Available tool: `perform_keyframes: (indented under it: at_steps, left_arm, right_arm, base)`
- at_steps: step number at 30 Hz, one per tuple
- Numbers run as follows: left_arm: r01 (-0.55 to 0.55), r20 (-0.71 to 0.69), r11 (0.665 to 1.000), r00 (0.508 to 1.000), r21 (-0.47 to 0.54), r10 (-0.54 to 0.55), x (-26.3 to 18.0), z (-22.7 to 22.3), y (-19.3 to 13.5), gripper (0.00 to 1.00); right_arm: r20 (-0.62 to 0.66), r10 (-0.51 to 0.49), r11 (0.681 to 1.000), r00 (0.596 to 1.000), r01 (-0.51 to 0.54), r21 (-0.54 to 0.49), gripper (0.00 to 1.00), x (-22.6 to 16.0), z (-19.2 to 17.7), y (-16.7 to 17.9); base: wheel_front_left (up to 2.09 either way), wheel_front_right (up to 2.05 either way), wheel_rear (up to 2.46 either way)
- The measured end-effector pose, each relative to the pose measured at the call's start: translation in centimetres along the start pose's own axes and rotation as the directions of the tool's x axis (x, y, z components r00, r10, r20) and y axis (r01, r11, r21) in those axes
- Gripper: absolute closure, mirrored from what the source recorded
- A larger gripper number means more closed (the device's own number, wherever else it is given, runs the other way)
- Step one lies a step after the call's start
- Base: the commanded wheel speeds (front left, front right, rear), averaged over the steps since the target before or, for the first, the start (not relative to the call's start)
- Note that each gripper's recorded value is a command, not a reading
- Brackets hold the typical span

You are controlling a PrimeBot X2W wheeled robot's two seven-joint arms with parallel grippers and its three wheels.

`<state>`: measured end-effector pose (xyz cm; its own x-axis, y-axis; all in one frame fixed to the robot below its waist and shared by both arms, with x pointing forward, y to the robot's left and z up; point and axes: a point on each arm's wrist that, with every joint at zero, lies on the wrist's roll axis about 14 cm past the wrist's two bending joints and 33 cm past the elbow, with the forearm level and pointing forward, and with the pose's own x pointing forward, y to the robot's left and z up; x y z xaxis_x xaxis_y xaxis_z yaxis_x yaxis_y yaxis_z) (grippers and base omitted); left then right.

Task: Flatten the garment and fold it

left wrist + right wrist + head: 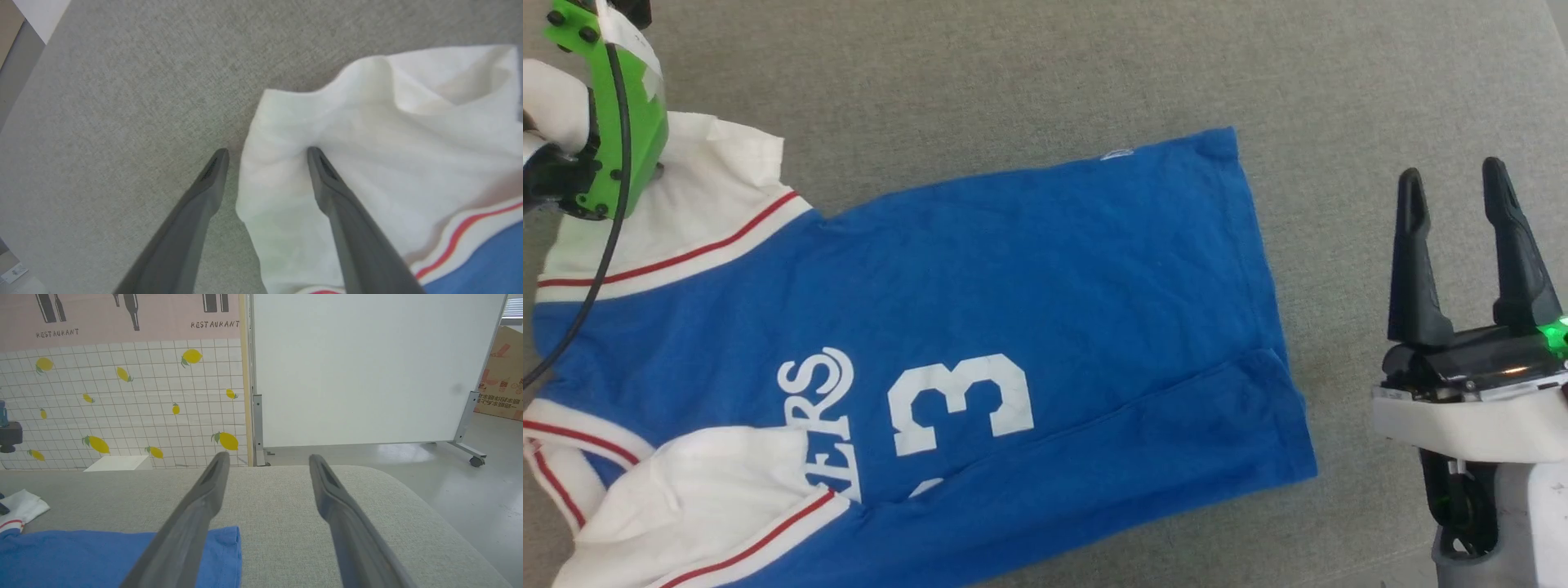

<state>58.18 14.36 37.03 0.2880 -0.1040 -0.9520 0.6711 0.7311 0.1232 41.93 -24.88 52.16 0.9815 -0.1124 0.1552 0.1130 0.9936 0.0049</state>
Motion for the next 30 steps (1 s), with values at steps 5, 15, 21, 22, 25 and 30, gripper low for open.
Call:
perform_keyframes:
  at_steps: [5, 15, 21, 22, 25, 30]
  left_arm:
    - [0.015, -0.001, 1.0, 1.0, 0.011, -0.015, 0.7, 0.6, -0.3, 1.0]
    - [0.012, 0.076, 0.999, 0.997, 0.047, -0.015, -2.1, 0.5, -1.7, 1.0]
    - [0.015, 0.183, 1.0, 0.983, 0.018, -0.018, -5.4, 0.9, -2.3, 1.0]
    - [0.019, 0.195, 1.0, 0.981, 0.016, -0.022, -5.7, 0.9, -2.5, 1.0]
    - [0.025, 0.227, 0.999, 0.973, 0.032, -0.032, -6.9, 0.8, -3.5, 1.0]
    - [0.014, 0.277, 0.998, 0.96, 0.057, -0.029, -9.0, 0.6, -4.3, 1.0]
  right_arm:
    - [-0.03, 0.011, 0.999, 0.999, -0.012, -0.035, 0.0, -0.1, -0.8, 0.1]
    - [0.021, 0.08, 0.991, 0.997, -0.077, -0.111, 0.0, 0.8, 1.4, 0.1]
    - [0.017, 0.174, 0.963, 0.985, -0.166, -0.213, 0.0, 3.2, 4.1, 0.3]
    - [0.003, 0.189, 0.958, 0.982, -0.184, -0.221, 0.0, 3.7, 4.3, 0.5]
    - [-0.076, 0.224, 0.947, 0.972, -0.235, -0.219, 0.0, 5.4, 4.5, 1.2]
    - [-0.375, 0.284, 0.896, 0.882, -0.383, -0.223, 0.0, 7.0, 1.3, 2.6]
  base:
    - [0.0, 0.0, 0.0]
    - [0.0, 0.0, 0.0]
    - [0.0, 0.0, 0.0]
    - [0.0, 0.0, 0.0]
    - [0.0, 0.0, 0.0]
    - [0.0, 0.0, 0.0]
